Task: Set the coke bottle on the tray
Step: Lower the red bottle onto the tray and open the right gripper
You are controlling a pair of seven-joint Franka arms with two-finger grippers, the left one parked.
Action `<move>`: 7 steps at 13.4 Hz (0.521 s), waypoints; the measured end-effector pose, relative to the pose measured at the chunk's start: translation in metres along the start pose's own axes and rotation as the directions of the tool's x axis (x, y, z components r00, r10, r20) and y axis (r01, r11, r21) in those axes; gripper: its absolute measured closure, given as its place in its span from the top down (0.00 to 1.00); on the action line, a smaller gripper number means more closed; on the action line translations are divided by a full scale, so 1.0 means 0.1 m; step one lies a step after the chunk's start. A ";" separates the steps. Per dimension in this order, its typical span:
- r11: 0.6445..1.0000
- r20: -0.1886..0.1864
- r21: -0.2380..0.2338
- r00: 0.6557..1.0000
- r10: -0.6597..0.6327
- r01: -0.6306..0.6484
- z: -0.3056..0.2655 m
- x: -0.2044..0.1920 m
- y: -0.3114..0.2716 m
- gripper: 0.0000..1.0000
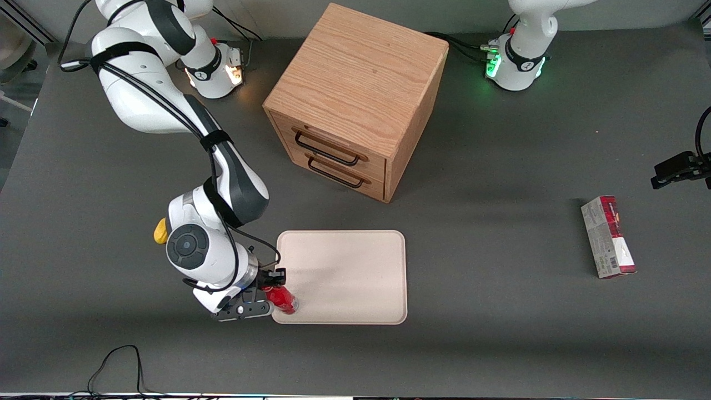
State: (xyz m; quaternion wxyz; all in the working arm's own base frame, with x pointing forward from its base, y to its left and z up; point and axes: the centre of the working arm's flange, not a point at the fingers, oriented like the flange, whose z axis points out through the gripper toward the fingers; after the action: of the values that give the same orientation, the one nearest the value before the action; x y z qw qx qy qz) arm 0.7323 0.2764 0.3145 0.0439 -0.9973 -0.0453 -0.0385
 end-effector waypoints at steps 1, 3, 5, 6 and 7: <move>1.000 -0.010 0.005 1.000 0.006 -0.006 0.04 0.01 -0.01 0.67; 1.000 -0.031 0.014 0.999 0.011 -0.011 0.11 0.01 -0.03 0.90; 1.000 -0.038 0.017 0.999 0.013 -0.012 0.12 0.01 -0.04 1.00; 1.000 -0.040 0.018 0.999 0.014 -0.013 0.12 0.01 -0.04 1.00; 1.000 -0.043 0.018 0.999 0.014 -0.013 0.11 0.02 -0.04 1.00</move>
State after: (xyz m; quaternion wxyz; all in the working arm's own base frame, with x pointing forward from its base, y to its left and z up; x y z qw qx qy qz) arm 0.7344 0.2814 0.3039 0.0542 -0.9960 -0.0378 -0.0595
